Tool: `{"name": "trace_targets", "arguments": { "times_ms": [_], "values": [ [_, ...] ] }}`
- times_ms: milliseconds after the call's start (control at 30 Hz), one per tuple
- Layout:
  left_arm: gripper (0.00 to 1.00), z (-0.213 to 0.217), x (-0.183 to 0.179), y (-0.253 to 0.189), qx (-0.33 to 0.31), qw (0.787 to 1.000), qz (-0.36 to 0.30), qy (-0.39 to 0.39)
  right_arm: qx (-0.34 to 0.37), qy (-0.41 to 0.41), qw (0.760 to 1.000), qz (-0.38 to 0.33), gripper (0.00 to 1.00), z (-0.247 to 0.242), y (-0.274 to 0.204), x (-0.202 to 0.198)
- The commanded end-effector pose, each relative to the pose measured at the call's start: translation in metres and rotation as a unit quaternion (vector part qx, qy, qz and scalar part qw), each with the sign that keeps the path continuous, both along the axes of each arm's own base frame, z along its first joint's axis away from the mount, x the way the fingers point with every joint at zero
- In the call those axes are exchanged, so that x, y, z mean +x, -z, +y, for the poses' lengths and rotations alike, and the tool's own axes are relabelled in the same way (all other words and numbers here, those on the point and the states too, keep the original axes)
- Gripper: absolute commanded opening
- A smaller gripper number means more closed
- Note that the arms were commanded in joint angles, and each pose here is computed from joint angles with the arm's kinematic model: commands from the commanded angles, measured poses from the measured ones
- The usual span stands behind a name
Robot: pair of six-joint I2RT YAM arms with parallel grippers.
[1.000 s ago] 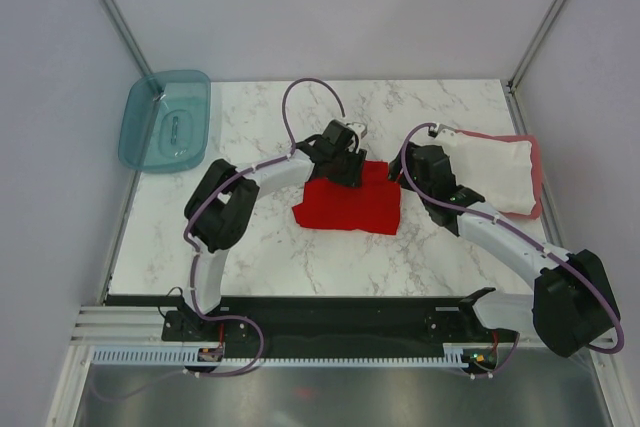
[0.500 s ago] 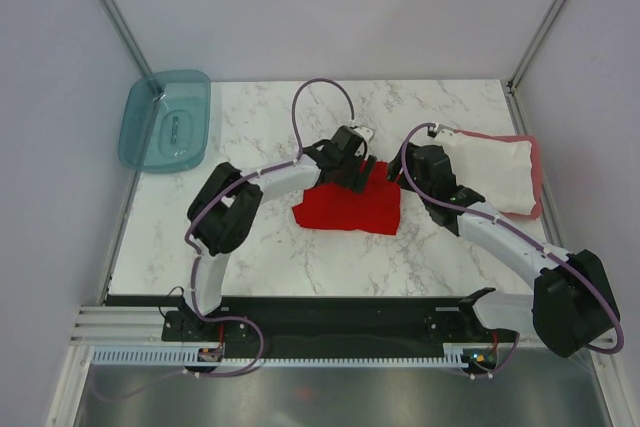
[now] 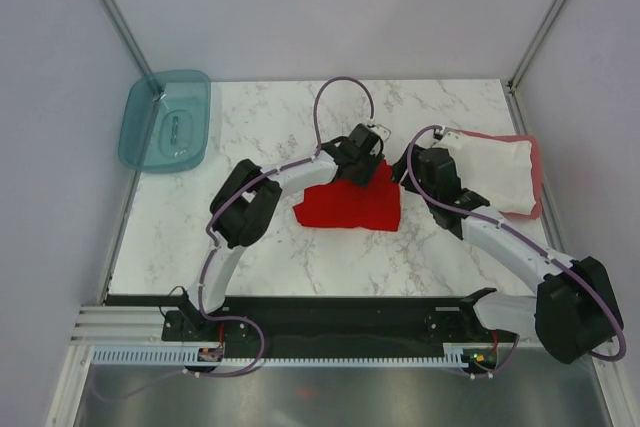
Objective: Fold and stack the t-shirts
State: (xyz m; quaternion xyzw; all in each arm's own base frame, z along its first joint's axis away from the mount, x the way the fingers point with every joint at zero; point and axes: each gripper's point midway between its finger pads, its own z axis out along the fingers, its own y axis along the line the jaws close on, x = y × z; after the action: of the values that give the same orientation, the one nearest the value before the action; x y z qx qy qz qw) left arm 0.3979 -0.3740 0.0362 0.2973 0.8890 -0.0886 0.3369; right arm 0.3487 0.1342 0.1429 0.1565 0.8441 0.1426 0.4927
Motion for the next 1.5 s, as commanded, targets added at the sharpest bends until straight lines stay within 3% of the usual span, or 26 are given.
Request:
{"name": "trace_targets", "arguments": {
  "times_ms": [0, 33, 133, 467, 767, 1000, 1233, 1467],
  "values": [
    [0.53, 0.007, 0.010, 0.006, 0.041, 0.999, -0.005, -0.005, 0.020, 0.018, 0.999, -0.033, 0.71, -0.006, -0.019, 0.002],
    [0.35, 0.007, 0.012, 0.007, 0.043, 0.999, -0.005, -0.010, 0.023, 0.022, 0.999, -0.040, 0.71, -0.007, -0.023, 0.000],
    [0.02, 0.009, 0.013, -0.003, 0.038, 0.999, -0.011, -0.024, 0.026, 0.036, 0.998, -0.051, 0.72, -0.014, -0.028, -0.002],
    [0.02, 0.023, -0.016, -0.091, -0.052, 0.997, -0.047, -0.036, 0.026, 0.042, 0.998, -0.048, 0.74, -0.018, -0.024, -0.002],
    [0.02, 0.036, -0.047, -0.128, -0.087, 0.994, -0.062, -0.025, 0.030, 0.027, 0.999, -0.031, 0.74, -0.011, -0.014, 0.003],
    [0.02, 0.057, -0.066, -0.185, -0.147, 0.983, -0.104, -0.040, 0.039, 0.015, 0.999, -0.023, 0.81, -0.007, -0.009, 0.005],
    [0.02, 0.082, -0.098, -0.289, -0.250, 0.950, -0.182, -0.052, 0.054, -0.044, 0.998, 0.009, 0.82, 0.019, 0.007, 0.014],
    [0.02, 0.092, -0.154, -0.460, -0.420, 0.877, -0.231, 0.024, 0.071, -0.061, 0.996, 0.008, 0.86, 0.023, 0.006, 0.013]
  ]
}}
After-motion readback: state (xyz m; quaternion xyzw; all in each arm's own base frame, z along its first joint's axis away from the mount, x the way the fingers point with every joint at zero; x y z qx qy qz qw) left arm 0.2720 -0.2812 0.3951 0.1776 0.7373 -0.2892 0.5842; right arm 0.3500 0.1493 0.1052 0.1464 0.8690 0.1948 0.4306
